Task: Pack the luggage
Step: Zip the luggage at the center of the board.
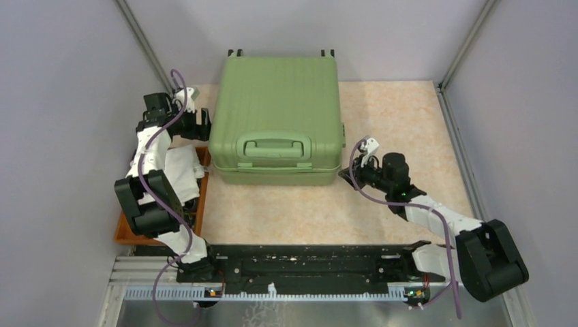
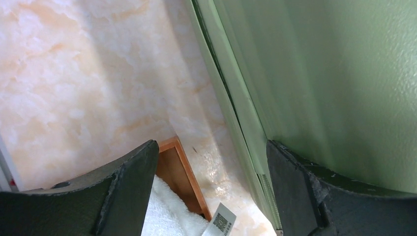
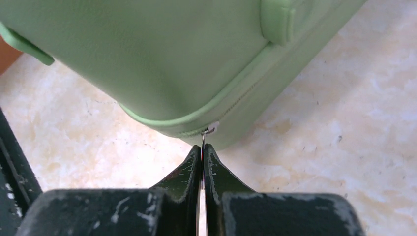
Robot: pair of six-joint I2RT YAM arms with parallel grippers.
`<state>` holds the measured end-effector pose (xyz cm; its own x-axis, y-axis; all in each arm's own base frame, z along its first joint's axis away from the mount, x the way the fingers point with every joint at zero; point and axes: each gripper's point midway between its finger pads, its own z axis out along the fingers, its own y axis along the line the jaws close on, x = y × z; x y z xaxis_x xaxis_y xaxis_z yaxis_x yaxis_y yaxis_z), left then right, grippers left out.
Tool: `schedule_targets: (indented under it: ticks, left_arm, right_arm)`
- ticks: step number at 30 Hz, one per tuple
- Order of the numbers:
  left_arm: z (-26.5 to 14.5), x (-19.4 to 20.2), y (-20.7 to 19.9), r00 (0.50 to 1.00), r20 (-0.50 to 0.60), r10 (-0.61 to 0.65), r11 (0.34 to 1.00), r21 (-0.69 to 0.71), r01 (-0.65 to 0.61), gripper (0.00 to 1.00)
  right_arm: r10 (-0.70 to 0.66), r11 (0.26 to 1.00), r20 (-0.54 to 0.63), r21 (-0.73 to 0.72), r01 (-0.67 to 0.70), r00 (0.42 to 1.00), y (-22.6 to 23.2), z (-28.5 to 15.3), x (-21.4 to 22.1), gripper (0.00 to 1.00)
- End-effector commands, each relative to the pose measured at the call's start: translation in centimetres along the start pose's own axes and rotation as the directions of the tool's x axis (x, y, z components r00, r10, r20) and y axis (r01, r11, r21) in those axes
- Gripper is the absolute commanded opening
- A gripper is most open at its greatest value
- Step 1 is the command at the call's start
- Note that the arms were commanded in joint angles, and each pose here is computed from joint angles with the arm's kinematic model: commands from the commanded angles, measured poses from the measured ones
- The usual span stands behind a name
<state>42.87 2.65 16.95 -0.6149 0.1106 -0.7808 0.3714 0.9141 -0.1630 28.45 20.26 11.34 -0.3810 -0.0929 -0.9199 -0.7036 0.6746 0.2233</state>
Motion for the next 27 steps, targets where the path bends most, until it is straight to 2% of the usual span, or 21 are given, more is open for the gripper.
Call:
schedule_targets:
  ticks: [1, 4, 11, 18, 22, 24, 27]
  left_arm:
    - [-0.9, -1.0, -4.0, 0.996, 0.05, -0.073, 0.99, 0.127, 0.066, 0.87]
    - [-1.3, -1.4, -4.4, 0.994, 0.059, -0.094, 0.987, 0.135, 0.085, 0.87]
    - [-1.6, 0.3, -6.5, 0.985, 0.027, -0.171, 0.964, 0.211, 0.161, 0.86]
    - [-1.2, 1.7, -9.2, 0.956, -0.014, -0.292, 0.895, 0.348, 0.279, 0.81]
    - [-1.1, 2.2, -10.5, 0.928, -0.045, -0.37, 0.837, 0.419, 0.353, 0.78]
    - [-1.5, 1.9, -10.7, 0.942, -0.027, -0.333, 0.844, 0.437, 0.311, 0.8]
    - [-3.0, 0.4, -9.6, 0.985, 0.041, -0.168, 0.908, 0.394, 0.139, 0.89]
  right_arm:
    - [0.163, 0.986, 0.074, -0.042, -0.16, 0.984, 2.8, -1.7, -0.2, 0.0]
    - [0.212, 0.974, 0.108, -0.1, -0.201, 0.971, 4.3, -2.5, -0.2, 0.0]
    - [0.262, 0.954, 0.084, -0.171, -0.245, 0.961, 6.5, -2.8, 0.7, 0.0]
    - [0.129, 0.975, 0.177, -0.204, -0.092, 0.976, 9.8, -3.7, -1.5, 0.0]
    - [0.13, 0.982, 0.156, -0.155, -0.105, 0.979, 9.4, -3.8, -1.0, 0.0]
    - [0.158, 0.983, 0.132, -0.115, -0.143, 0.979, 8.8, -3.8, -0.4, 0.0]
    - [0.178, 0.984, 0.111, -0.054, -0.173, 0.978, 7.8, -3.5, 0.0, 0.0]
